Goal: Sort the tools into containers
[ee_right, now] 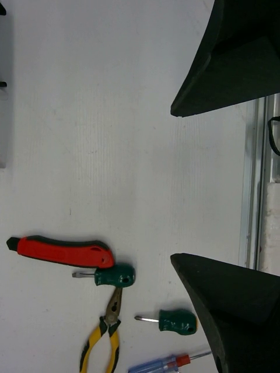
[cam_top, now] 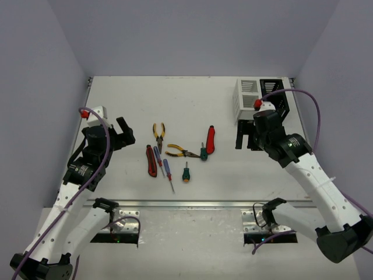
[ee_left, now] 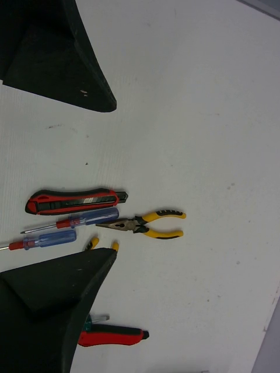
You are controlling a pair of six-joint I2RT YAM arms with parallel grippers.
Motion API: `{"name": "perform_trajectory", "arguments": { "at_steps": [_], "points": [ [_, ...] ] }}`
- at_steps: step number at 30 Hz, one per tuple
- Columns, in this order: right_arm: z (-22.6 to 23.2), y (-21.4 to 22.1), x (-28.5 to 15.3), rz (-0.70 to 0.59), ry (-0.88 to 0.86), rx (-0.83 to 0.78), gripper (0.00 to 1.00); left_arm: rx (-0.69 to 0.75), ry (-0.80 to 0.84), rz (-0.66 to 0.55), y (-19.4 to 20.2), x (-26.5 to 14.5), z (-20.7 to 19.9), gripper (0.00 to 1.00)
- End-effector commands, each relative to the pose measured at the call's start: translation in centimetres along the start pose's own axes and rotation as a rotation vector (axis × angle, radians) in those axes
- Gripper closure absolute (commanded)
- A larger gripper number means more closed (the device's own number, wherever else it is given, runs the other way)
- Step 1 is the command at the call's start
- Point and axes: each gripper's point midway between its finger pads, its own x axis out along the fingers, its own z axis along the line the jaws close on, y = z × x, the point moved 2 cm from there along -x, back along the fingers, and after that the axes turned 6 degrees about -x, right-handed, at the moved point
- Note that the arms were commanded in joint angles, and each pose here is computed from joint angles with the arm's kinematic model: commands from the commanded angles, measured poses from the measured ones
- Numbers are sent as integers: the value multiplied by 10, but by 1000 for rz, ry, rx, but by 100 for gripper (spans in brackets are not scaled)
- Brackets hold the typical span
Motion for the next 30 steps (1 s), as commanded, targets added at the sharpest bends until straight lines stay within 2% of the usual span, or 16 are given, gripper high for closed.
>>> {"name": "perform_trajectory", "arguments": {
  "at_steps": [1, 6, 11, 13, 15, 16, 17, 22, 30],
  "points": [
    [28, -26, 9, -61, -128, 46, 1, -3, 36, -26, -7, -1, -8, 0],
    [71, -38, 52, 73, -223, 97, 1, -3, 36, -25, -6, -1, -8, 0],
    [98, -45, 112, 151, -135, 95, 2, -3, 40, -25, -5, -2, -8, 0],
    [106, -33, 139, 218, -113, 90, 7, -4, 40, -27, -6, -2, -7, 0],
    [118, -37, 162, 238, -106, 78, 19, -4, 42, -27, -6, -2, -8, 0],
    [119, -29, 172, 266, -95, 71, 19, -4, 42, -27, -5, -2, -7, 0],
    [121, -23, 189, 288, -73, 61, 24, -4, 45, -28, -6, -2, -8, 0],
    [118, -7, 233, 360, 30, 21, 30, 0, 60, -20, -5, -2, -11, 0],
    [108, 17, 263, 423, 67, 41, 39, 1, 75, -19, -5, -2, -13, 0]
  ]
}}
